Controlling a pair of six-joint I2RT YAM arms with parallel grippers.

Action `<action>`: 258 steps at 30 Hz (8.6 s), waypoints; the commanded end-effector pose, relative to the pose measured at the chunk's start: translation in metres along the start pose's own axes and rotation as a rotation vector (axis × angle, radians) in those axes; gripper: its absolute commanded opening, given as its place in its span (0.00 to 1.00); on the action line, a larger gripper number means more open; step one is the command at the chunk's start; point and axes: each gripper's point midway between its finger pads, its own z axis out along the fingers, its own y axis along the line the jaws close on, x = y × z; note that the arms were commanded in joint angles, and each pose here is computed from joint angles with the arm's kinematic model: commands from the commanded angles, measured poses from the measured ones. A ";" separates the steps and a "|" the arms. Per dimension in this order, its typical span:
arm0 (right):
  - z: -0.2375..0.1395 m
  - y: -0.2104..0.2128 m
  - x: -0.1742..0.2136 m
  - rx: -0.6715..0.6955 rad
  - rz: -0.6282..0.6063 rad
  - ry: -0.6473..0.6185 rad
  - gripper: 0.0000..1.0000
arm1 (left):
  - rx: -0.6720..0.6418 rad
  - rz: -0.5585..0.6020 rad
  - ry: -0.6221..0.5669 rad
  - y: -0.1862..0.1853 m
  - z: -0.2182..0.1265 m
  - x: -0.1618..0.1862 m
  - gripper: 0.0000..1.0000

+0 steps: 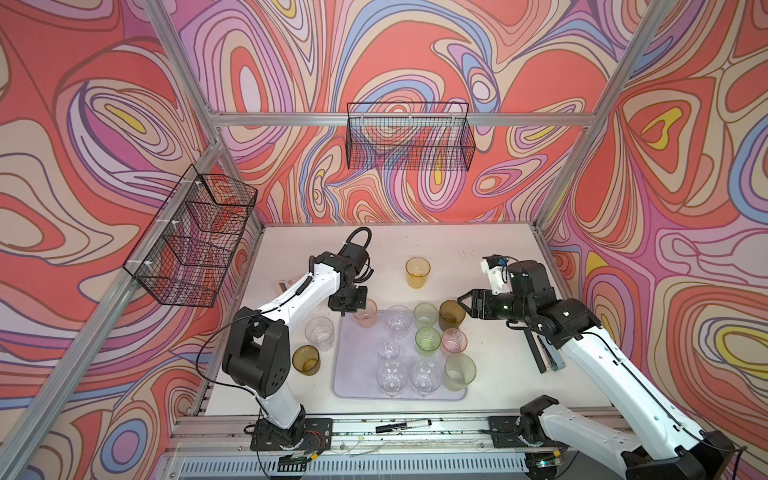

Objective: Place the glasses into the tray
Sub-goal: 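Lift the pink cup and carry it over the tray with the left gripper, then lower the pink cup onto the tray corner with the left gripper, then open the left gripper to release the pink cup on the tray, then raise the left gripper and move it over the yellow glass beyond the tray, then lower the left gripper and close it on the yellow glass rim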

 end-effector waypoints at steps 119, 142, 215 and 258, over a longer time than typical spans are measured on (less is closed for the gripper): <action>-0.002 0.005 -0.004 -0.018 -0.013 0.000 0.70 | 0.077 0.111 -0.082 -0.045 -0.040 -0.027 0.27; -0.009 0.005 -0.002 -0.016 -0.006 -0.004 0.70 | 0.113 0.167 -0.142 -0.081 -0.041 -0.081 0.29; -0.024 -0.002 0.004 0.033 -0.026 -0.006 0.71 | 0.271 0.165 -0.213 -0.162 0.037 -0.178 0.31; -0.026 -0.002 0.005 0.037 -0.024 -0.007 0.71 | 0.231 0.154 -0.184 -0.154 0.044 -0.174 0.08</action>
